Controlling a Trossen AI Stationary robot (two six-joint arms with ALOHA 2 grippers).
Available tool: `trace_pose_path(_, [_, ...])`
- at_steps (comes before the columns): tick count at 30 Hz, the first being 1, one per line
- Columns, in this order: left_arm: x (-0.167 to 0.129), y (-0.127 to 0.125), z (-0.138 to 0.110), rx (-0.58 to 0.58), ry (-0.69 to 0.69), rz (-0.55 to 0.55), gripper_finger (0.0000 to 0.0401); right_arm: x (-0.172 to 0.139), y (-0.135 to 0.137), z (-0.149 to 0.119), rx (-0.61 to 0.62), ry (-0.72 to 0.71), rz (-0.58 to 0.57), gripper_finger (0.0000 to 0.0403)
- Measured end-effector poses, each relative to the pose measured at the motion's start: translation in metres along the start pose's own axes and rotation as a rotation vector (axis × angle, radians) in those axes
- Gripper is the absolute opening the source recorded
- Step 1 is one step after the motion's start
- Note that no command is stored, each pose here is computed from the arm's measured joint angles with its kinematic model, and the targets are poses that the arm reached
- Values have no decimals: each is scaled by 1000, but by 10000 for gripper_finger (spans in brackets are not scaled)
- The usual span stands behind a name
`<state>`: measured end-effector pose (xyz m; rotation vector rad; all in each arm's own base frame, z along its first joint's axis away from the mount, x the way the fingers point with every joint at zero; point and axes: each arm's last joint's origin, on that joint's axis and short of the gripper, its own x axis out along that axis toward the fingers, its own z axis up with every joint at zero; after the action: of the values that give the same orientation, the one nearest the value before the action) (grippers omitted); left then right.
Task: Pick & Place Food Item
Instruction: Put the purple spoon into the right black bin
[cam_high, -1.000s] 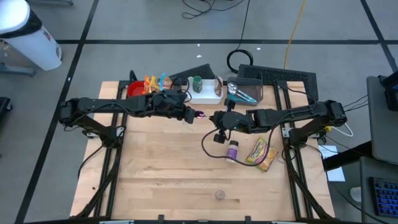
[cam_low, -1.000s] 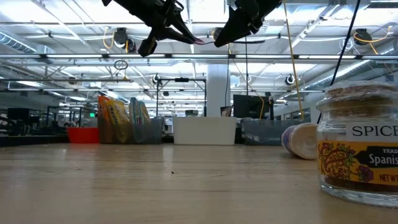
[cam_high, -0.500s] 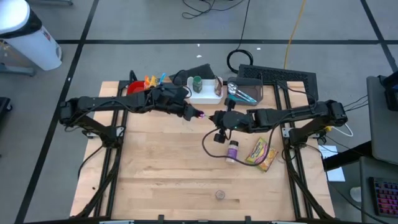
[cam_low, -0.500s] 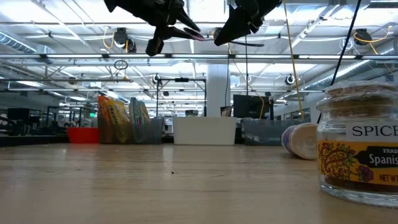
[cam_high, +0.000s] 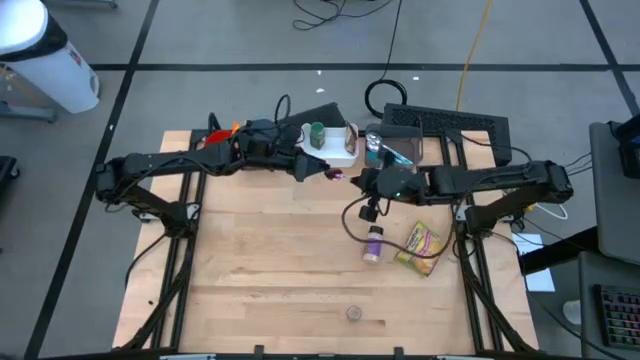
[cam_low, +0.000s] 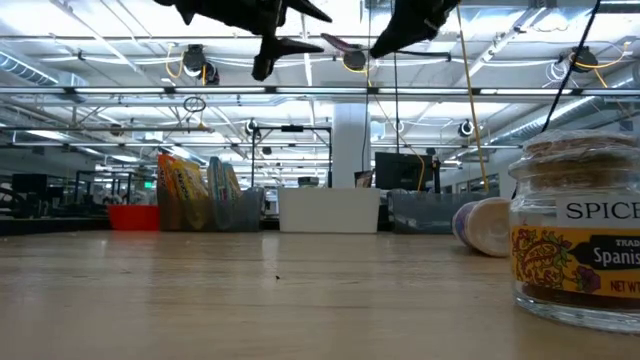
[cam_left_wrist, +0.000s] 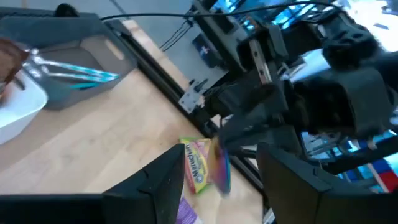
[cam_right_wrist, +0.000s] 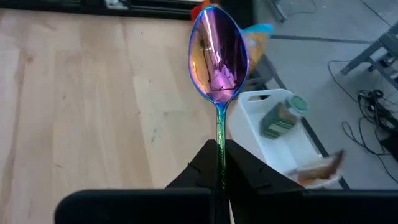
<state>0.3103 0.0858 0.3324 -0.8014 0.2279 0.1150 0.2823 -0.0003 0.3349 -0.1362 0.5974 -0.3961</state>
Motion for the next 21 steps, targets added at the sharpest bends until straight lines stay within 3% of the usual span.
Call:
trace_pose_path(7, [-2,5,5,3,8,-13,209,-31,-29,5,89,-73,-39,2])
trace_pose_path(15, [-2,-4,0,88,17,-45,209,-65,-72,0,168,-114,-137,2])
trace_pose_path(21, [3,-39,-13,219,-64,-245,209,-71,-107,-12,221,-64,-118,2])
